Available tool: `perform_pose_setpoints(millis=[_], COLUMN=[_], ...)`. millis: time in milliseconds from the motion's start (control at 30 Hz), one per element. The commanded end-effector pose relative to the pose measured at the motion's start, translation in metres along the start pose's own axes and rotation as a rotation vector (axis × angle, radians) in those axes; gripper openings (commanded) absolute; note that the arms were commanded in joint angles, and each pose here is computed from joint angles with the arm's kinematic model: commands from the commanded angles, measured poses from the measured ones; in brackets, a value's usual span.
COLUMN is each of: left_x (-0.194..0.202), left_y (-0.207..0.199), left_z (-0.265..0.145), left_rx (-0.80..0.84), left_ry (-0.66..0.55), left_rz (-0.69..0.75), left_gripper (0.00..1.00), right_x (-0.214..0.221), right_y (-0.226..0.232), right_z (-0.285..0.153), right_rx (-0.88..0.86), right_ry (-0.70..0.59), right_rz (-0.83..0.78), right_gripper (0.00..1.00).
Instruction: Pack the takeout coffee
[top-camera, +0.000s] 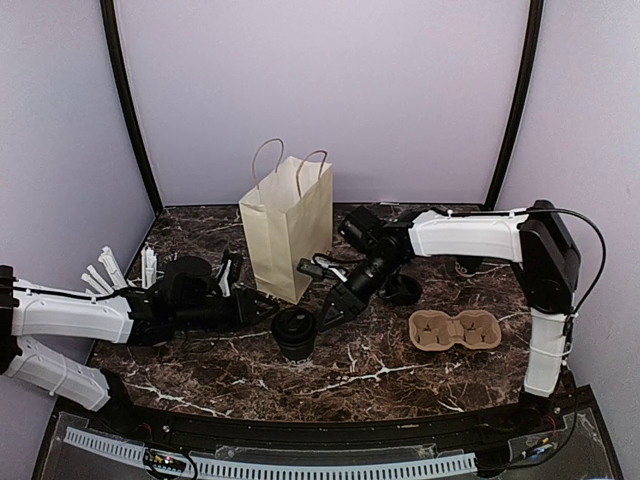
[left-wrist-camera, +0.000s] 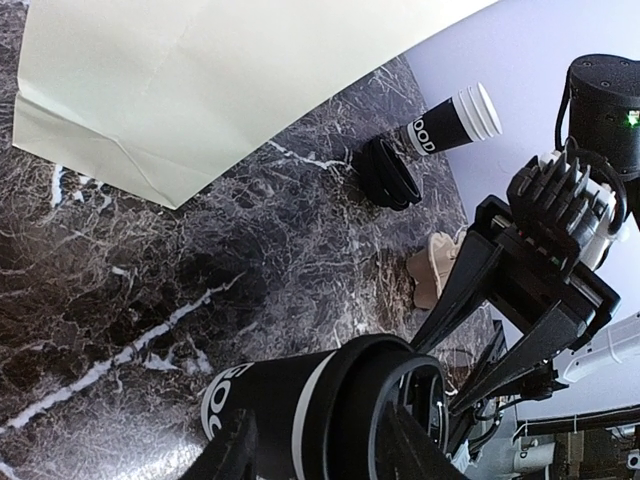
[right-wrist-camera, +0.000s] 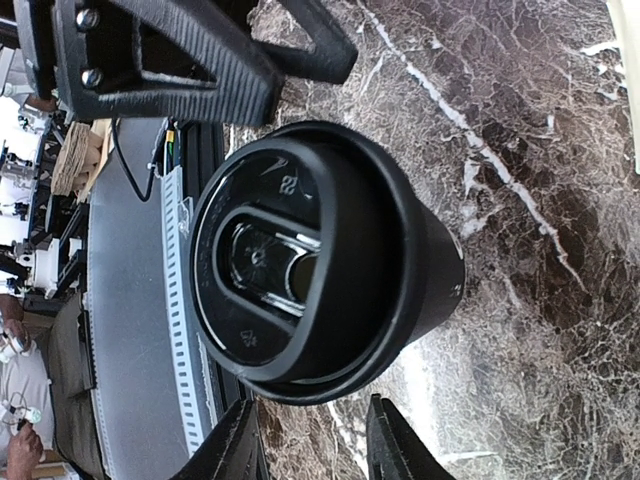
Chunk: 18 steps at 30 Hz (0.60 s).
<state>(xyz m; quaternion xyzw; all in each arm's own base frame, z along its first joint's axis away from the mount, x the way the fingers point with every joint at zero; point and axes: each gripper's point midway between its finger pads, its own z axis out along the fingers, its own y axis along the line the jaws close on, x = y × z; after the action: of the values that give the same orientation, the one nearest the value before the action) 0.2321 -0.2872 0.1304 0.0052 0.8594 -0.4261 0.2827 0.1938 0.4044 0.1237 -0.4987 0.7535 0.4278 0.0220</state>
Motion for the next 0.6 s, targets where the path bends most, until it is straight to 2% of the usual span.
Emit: perform_pose_setpoints(millis=[0,200,300,433,567], left_x=[-0.006,0.000,0.013,0.041,0.068], left_y=[-0.017,-0.010,0.007,0.038,0.071], left_z=[0.004,0.015,0.022,0.025,0.019], left_rx=[0.078,0.063,0.005,-0.094,-0.182], left_ry=[0.001,0.027,0.074,0.166,0.214], left_rz=[0.003,-0.009,-0.044,-0.125,-0.202], left_gripper=[0.44,0.41,0.38,0.29,0.25], right_x=[-0.015,-0.011,-0.002,0.024,0.062], right_y=[-0.007,-0.023,-0.038,-0.074,-0.112], right_z=[-0.002,0.006,0.014,0.023,0.033], right_rx=[0.001,0.025,0.067,0.212,0.371], right_ry=[-0.033,-0.015,0.011,0.078,0.173], right_rz=[0.012,0.058,0.095,0.172,0.249], right_gripper=[0.38,0.37,0.36,0.35,0.31])
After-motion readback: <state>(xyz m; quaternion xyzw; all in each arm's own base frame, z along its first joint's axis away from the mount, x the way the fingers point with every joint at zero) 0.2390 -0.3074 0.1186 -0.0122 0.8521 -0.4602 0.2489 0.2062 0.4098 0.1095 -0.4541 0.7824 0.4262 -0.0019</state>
